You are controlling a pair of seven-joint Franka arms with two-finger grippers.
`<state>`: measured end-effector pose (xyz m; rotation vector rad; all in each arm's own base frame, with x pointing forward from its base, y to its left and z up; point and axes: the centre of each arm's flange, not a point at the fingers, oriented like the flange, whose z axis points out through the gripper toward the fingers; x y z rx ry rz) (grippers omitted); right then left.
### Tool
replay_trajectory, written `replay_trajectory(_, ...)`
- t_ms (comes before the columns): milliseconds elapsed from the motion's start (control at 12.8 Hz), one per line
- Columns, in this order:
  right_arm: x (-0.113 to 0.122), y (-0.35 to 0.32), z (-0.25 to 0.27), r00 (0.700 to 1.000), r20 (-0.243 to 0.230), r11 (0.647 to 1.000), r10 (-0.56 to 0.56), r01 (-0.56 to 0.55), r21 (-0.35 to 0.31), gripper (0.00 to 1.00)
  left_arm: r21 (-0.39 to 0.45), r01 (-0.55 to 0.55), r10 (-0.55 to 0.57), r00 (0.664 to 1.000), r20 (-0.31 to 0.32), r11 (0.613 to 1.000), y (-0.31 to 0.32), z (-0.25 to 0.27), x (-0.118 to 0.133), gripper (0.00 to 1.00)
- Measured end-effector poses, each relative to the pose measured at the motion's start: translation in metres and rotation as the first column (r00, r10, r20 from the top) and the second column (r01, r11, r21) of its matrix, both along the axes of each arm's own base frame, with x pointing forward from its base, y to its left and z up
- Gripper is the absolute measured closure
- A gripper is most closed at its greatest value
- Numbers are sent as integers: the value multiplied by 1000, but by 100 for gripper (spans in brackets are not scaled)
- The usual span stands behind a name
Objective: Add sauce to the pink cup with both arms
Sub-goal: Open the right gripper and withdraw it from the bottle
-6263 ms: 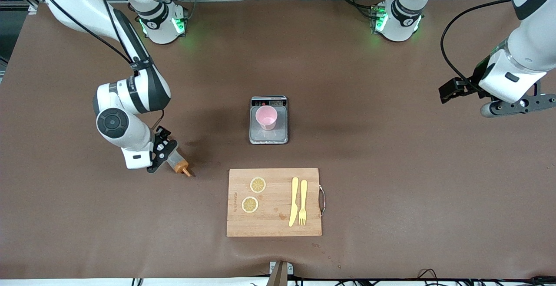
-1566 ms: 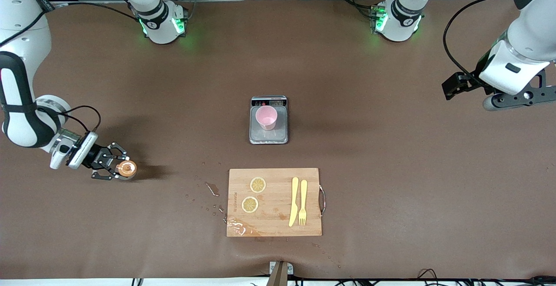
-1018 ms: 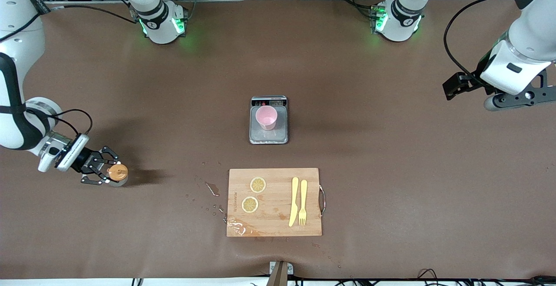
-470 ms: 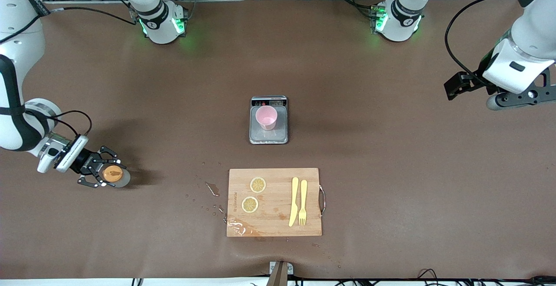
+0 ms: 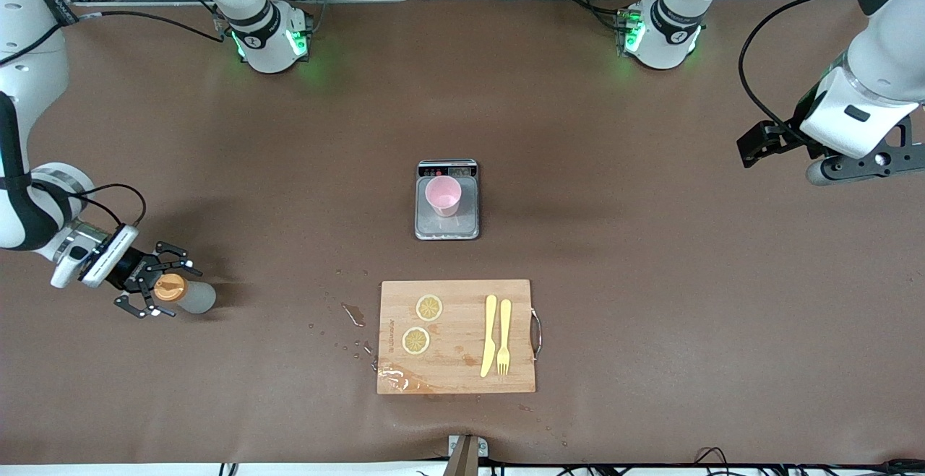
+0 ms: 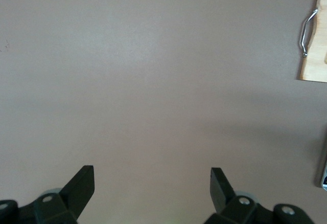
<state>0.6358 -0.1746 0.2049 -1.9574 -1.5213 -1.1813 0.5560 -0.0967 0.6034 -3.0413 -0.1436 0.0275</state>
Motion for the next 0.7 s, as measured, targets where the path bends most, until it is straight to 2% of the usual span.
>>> replay_trajectory(157,13,-14,25,999,42,998,22,-20,-57,0,0,6,-6,1000,-1,1000,-3,0,-1,0)
replay_trajectory(313,21,-26,53,997,40,988,67,-60,-142,0,0,13,-13,1000,-3,1000,-7,-1,-1,0)
replay_trajectory(391,24,-29,65,996,33,984,81,-74,-164,0,0,14,-14,1000,-4,1000,-8,-1,-2,0)
replay_trajectory(548,25,-36,84,997,-4,980,78,-77,-183,0,1,14,-14,1000,-6,1000,-8,-1,-2,0)
replay_trajectory(705,24,-38,108,995,-85,975,58,-75,-208,0,1,17,-17,1000,-6,1000,-9,-1,-2,0)
